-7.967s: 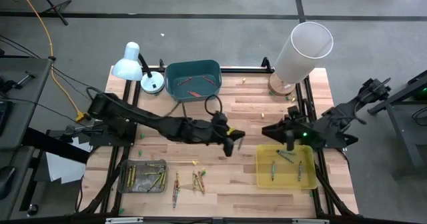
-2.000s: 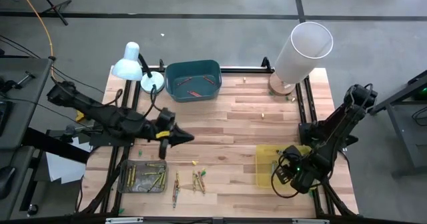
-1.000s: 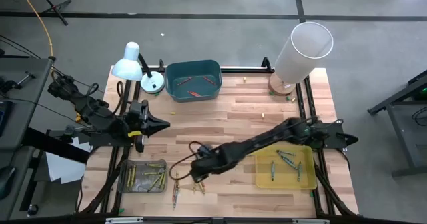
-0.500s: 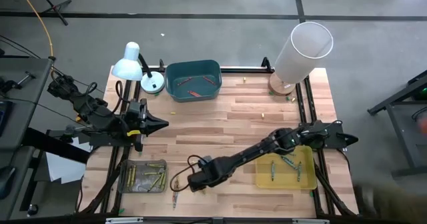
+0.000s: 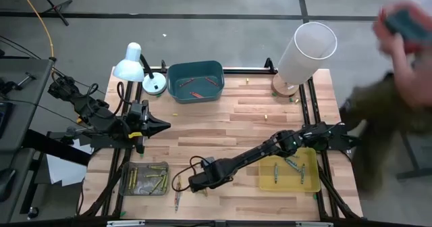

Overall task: Sort crayons
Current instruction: Put the right orange crayon into the blue bin

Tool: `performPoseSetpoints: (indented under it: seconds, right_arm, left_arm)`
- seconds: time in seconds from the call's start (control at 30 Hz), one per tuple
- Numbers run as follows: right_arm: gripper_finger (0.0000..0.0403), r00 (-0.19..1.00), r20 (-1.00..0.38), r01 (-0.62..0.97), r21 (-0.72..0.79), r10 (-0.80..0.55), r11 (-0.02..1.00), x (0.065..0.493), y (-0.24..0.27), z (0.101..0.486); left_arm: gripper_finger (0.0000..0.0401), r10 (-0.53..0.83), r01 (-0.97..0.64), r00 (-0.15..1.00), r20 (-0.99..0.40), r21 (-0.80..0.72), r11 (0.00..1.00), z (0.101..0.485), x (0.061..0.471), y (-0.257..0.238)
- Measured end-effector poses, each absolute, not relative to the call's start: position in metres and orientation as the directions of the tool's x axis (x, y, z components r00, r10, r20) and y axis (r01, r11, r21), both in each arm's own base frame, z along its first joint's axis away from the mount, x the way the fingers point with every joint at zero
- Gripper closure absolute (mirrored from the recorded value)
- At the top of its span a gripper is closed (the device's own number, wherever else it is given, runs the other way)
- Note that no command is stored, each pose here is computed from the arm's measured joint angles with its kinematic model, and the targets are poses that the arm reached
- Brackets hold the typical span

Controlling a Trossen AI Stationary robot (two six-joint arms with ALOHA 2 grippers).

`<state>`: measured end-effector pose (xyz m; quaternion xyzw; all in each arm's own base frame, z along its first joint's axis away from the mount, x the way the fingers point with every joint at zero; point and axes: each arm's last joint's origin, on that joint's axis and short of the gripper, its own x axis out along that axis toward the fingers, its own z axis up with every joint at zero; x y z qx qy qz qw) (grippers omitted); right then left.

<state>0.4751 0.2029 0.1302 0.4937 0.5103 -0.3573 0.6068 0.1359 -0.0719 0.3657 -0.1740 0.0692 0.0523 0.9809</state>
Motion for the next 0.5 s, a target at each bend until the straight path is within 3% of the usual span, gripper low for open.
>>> performPoseSetpoints:
  seconds: [0.27, 0.5]
  right_arm:
    - [0.0195, 0.059, -0.998, 0.956, 0.055, -0.004, 0.289, 0.460, 0.193, 0.132]
    - [0.0194, 0.040, -0.999, 0.922, 0.043, 0.016, 0.386, 0.462, 0.186, 0.132]
  left_arm:
    - [0.0401, 0.078, -0.126, 0.985, -0.154, -0.333, 0.934, 0.366, 0.136, -0.072]
    - [0.0401, 0.078, -0.126, 0.985, -0.154, -0.332, 0.935, 0.366, 0.136, -0.072]
